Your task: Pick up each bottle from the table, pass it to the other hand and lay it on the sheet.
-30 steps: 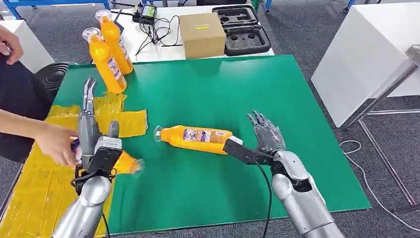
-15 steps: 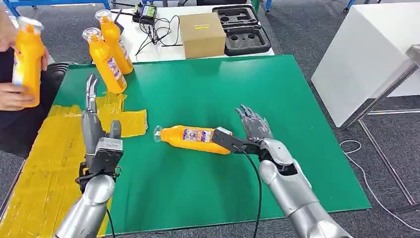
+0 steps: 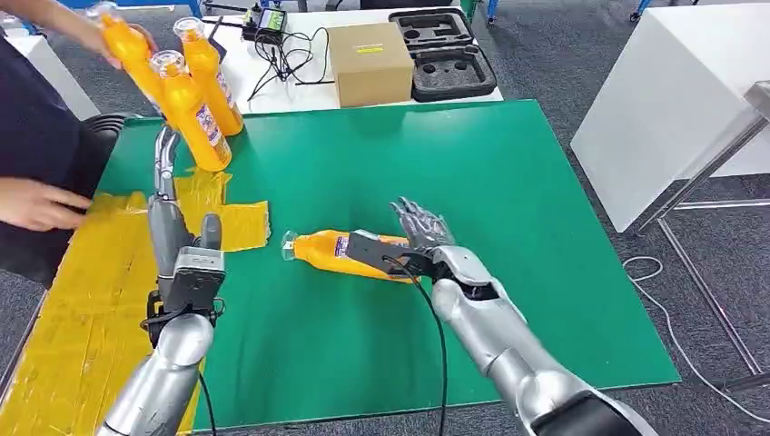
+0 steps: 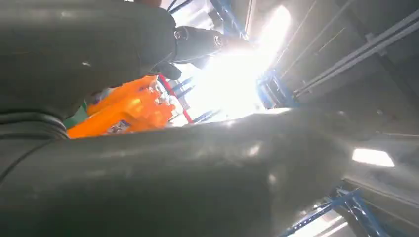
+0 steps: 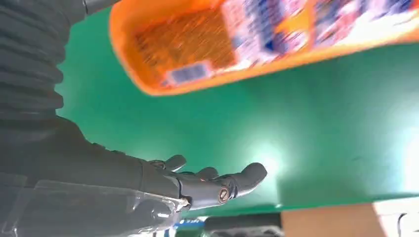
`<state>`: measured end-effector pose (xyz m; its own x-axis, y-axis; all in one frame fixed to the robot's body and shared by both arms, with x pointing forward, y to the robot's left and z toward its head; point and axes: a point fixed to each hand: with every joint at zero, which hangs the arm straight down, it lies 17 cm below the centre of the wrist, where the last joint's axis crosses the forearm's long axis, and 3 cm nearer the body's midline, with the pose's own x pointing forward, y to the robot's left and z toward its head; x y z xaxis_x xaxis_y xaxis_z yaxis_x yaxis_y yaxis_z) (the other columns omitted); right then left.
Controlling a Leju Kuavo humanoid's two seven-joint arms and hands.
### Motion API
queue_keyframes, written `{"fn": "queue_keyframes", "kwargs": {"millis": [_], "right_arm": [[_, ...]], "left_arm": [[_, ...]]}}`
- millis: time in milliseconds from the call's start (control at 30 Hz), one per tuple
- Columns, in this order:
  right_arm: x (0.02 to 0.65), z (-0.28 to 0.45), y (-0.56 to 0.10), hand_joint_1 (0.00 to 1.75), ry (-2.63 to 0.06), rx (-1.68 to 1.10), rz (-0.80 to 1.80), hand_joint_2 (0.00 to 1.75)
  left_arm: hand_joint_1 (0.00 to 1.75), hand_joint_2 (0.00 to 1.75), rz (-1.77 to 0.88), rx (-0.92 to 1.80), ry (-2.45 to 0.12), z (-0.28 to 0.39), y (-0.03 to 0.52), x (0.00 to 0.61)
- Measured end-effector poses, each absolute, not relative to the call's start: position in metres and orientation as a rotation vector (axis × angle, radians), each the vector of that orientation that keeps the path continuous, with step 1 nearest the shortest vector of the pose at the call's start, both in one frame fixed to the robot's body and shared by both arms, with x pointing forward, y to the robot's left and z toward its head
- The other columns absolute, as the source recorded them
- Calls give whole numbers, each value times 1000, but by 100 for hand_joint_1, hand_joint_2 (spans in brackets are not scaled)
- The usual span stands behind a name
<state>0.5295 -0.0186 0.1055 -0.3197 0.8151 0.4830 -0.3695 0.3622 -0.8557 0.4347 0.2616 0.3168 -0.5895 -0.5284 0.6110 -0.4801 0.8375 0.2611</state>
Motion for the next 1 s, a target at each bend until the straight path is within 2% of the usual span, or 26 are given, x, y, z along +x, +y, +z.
{"fn": "queue_keyframes", "kwargs": {"millis": [500, 700, 867, 900, 933, 1000], "right_arm": [[514, 72, 0, 0, -1344, -354, 1314, 175], [507, 27, -36, 0, -1117, -486, 1382, 175], [506, 16, -49, 0, -1065, -510, 1406, 175], [506, 16, -50, 28, -1061, -512, 1407, 175], [507, 15, -51, 175, -1058, -514, 1408, 175], [506, 11, -56, 175, -1022, -541, 1434, 175]], "left_arm": [[0, 0, -83, 759, -2312, 317, 267, 426], [0, 0, -53, 763, -2322, 322, 270, 420], [0, 0, -49, 761, -2328, 324, 271, 417], [0, 0, -50, 762, -2328, 323, 271, 417], [0, 0, -50, 762, -2327, 323, 271, 417], [0, 0, -49, 765, -2327, 323, 272, 417]]}}
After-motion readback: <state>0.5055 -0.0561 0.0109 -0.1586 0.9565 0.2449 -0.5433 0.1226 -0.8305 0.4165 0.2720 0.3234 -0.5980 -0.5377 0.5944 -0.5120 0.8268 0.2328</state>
